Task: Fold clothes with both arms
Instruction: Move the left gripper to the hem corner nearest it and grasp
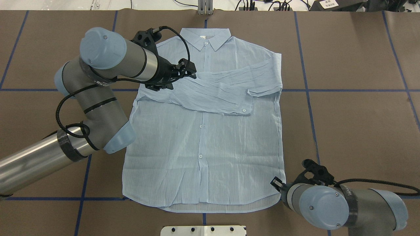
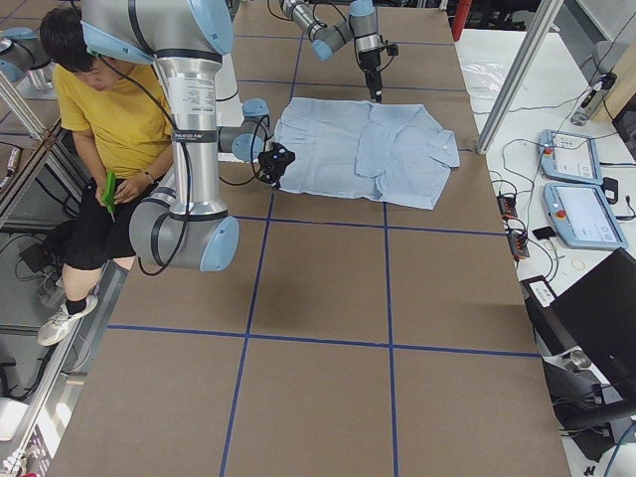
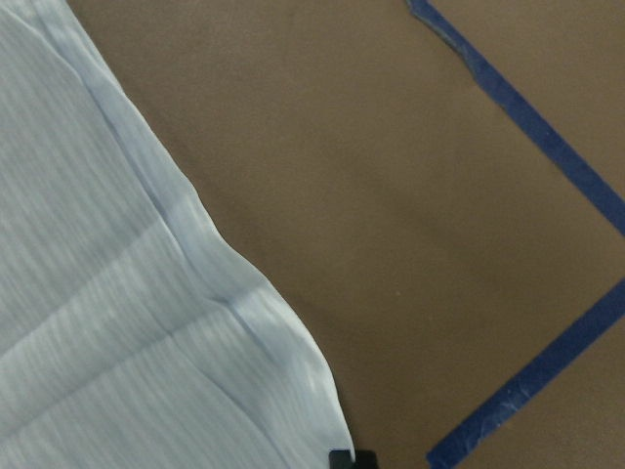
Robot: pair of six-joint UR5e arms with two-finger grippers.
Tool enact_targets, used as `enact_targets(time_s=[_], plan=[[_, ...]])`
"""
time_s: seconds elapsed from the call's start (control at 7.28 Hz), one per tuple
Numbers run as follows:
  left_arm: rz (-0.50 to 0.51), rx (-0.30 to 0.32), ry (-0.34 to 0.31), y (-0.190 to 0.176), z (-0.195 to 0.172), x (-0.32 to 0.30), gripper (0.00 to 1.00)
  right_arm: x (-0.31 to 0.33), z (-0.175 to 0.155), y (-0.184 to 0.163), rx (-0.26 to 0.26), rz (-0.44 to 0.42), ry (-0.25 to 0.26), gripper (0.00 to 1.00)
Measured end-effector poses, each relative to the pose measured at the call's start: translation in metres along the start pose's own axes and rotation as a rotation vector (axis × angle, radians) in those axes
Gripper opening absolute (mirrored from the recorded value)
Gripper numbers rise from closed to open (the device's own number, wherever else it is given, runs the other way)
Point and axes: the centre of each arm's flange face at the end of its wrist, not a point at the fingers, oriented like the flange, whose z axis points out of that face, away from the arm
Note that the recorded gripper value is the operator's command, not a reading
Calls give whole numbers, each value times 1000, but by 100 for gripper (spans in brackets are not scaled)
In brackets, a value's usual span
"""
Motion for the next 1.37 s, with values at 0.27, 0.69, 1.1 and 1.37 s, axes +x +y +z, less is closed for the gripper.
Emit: enact_targets(time_s=[0.27, 0.69, 1.1, 1.37], plan=[[1, 8, -82, 71, -12, -40, 92, -1, -5, -1, -6, 2, -7, 0], [35, 10, -245, 167, -20, -124, 86, -1, -6, -1, -10, 2, -5, 0], [28, 1, -376, 209, -12, -158, 82, -1, -6, -1, -12, -1, -4, 0], [24, -17, -417, 227, -17, -180, 76, 0, -5, -1, -12, -3, -2, 0]])
